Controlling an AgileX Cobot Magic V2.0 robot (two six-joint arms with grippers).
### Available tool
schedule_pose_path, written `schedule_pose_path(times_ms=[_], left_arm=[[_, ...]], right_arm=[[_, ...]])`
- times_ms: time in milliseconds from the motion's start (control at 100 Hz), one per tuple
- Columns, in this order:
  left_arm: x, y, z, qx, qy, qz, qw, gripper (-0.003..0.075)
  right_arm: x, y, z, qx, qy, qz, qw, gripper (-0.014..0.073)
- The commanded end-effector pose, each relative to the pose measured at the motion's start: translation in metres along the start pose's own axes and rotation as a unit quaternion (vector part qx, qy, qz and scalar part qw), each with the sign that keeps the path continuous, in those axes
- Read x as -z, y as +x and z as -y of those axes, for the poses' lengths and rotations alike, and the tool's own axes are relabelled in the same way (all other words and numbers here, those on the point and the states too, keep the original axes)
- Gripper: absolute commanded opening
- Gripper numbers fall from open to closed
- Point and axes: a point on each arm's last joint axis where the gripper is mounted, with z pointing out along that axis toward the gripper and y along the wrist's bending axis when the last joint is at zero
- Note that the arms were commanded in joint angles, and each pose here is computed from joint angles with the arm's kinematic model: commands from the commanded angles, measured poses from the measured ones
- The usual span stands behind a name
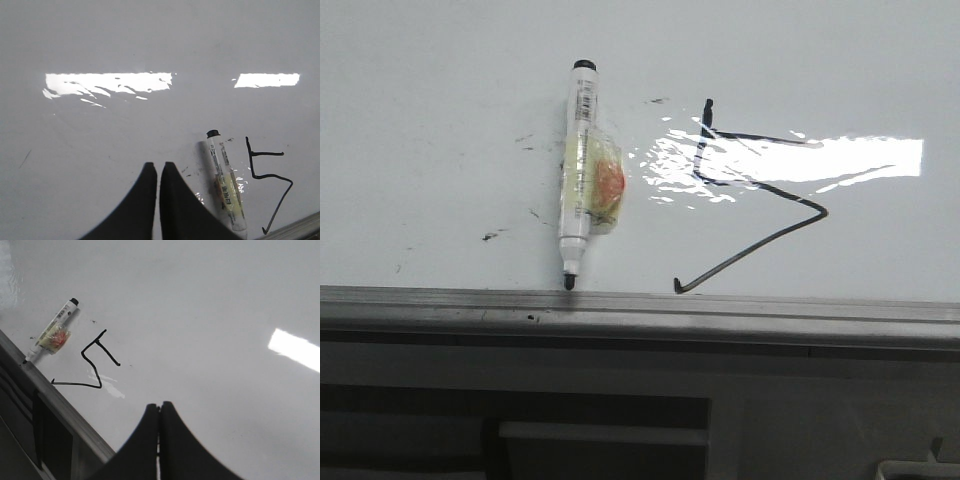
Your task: Write number 5 on whiteboard
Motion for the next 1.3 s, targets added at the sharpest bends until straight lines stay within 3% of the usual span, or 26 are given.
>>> schedule_pose_path(times_ms=[0, 380, 500, 620, 810, 1000, 1291], left_arm=[[-0.001, -0.011, -0.001, -0.007, -0.011, 0.023, 1.0, -0.002], [0.0, -0.002, -0.005, -0.029, -0.025, 0.024, 0.999, -0.002], [0.005, 0.0, -0.01, -0.093, -0.04, 0.076, 0.992, -0.002], [0.014, 0.005, -0.019, -0.107, -0.074, 0.133, 0.983, -0.002], [0.028, 0.018, -0.029, -0.122, -0.102, 0.147, 0.976, -0.002], [0.04, 0.034, -0.032, -0.13, -0.12, 0.123, 0.976, -0.002], [0.051, 0.063, -0.036, -0.105, -0.159, 0.01, 0.982, -0.002]], right_arm=[[0.006, -0.008, 0.005, 0.001, 0.013, 0.045, 0.999, -0.0064], [0.006, -0.008, 0.005, 0.001, 0.013, 0.045, 0.999, -0.0064], [0.006, -0.008, 0.005, 0.001, 0.013, 0.045, 0.999, -0.0064], [0.006, -0.008, 0.005, 0.001, 0.013, 0.045, 0.999, -0.0064], [0.006, -0.008, 0.005, 0.001, 0.013, 0.045, 0.999, -0.0064], [0.006, -0.008, 0.005, 0.001, 0.013, 0.045, 0.999, -0.0064], [0.006, -0.008, 0.005, 0.001, 0.013, 0.045, 0.999, -0.0064]])
